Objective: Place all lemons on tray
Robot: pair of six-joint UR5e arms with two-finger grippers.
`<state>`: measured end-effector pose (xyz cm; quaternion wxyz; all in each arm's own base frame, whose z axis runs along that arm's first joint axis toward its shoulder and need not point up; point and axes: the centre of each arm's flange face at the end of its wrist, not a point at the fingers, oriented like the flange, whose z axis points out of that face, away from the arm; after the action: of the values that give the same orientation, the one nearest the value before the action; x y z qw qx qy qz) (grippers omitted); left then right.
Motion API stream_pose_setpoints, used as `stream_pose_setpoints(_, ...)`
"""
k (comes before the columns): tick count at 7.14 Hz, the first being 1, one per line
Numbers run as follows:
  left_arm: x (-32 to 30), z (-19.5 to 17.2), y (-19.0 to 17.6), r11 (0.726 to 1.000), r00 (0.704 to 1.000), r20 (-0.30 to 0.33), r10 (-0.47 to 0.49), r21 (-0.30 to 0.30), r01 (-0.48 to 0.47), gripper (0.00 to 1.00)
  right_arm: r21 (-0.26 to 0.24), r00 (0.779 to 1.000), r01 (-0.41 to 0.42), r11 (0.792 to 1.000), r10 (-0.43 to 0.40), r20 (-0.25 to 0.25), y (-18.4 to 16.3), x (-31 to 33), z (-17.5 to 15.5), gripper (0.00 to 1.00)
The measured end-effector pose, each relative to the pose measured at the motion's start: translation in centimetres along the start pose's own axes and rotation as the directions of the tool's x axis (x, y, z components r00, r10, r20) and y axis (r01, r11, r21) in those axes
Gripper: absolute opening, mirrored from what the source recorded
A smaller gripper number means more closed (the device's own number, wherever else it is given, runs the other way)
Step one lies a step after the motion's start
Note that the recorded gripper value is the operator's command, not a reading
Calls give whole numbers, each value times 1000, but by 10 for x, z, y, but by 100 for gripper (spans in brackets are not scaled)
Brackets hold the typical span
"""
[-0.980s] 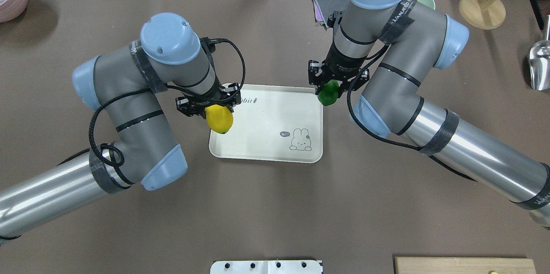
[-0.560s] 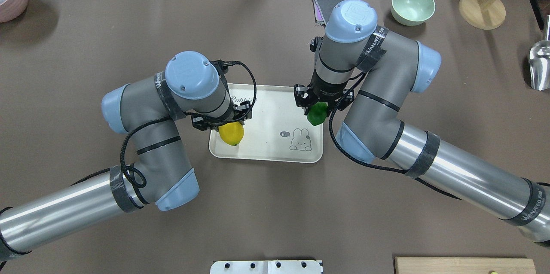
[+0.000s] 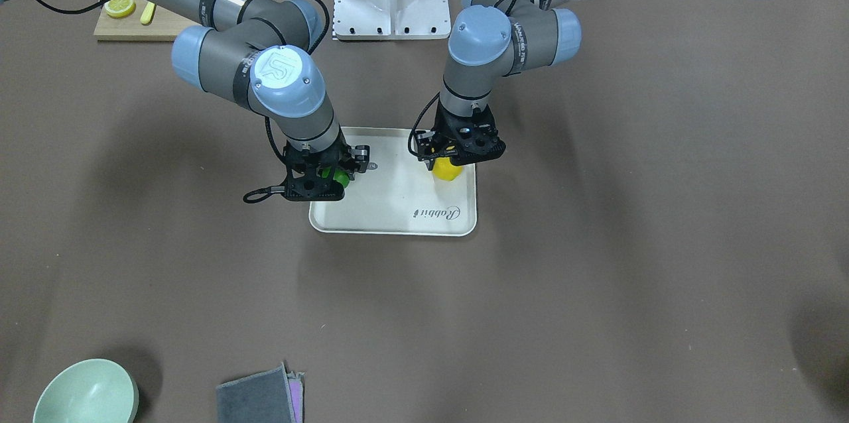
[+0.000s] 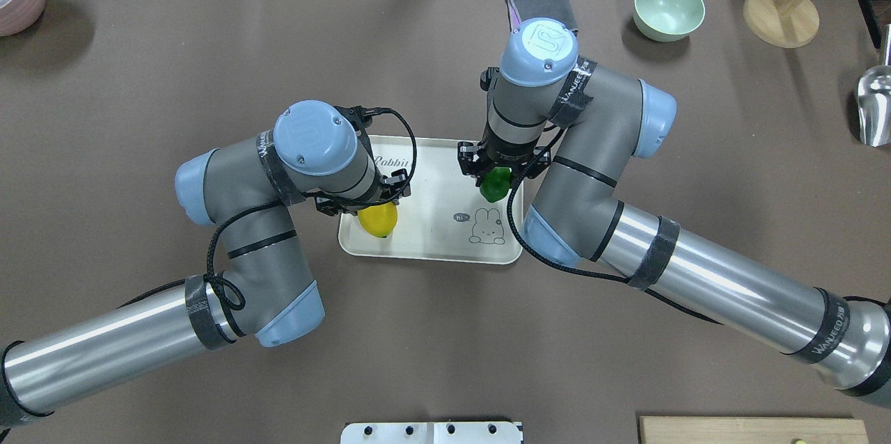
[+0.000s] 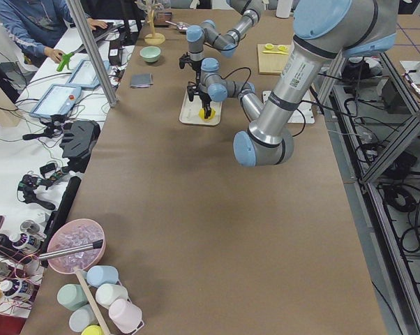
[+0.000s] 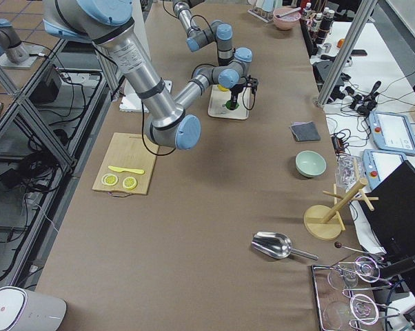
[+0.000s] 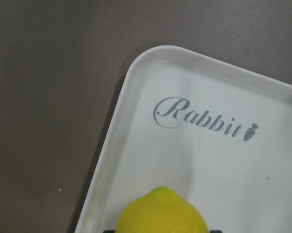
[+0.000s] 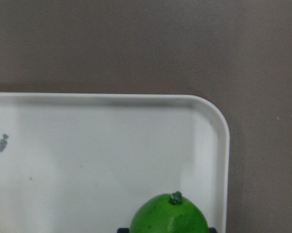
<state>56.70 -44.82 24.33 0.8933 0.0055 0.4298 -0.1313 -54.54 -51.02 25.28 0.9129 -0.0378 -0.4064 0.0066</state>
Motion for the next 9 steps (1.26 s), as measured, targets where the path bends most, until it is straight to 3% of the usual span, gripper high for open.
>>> stream_pose_setpoints(1,1,-2,0,1000,1000,-4,0,-1,0,98,4,1000,5,1000,-5,7,-3,-2,4,99)
stream_pose_setpoints(5,-3,-30,-24,999,999,-39,-22,-28,21,98,31,999,-16,999,14,43,-18,2,-15,100)
stream_pose_setpoints(7,-23,-63,-71,996,996,-68,-60,-72,55,98,48,994,-61,997,56,90,-55,27,-63,100)
stream_pose_setpoints(9,-71,-102,-132,994,994,-94,-54,-97,45,98,83,993,-32,996,23,117,-91,68,-108,100)
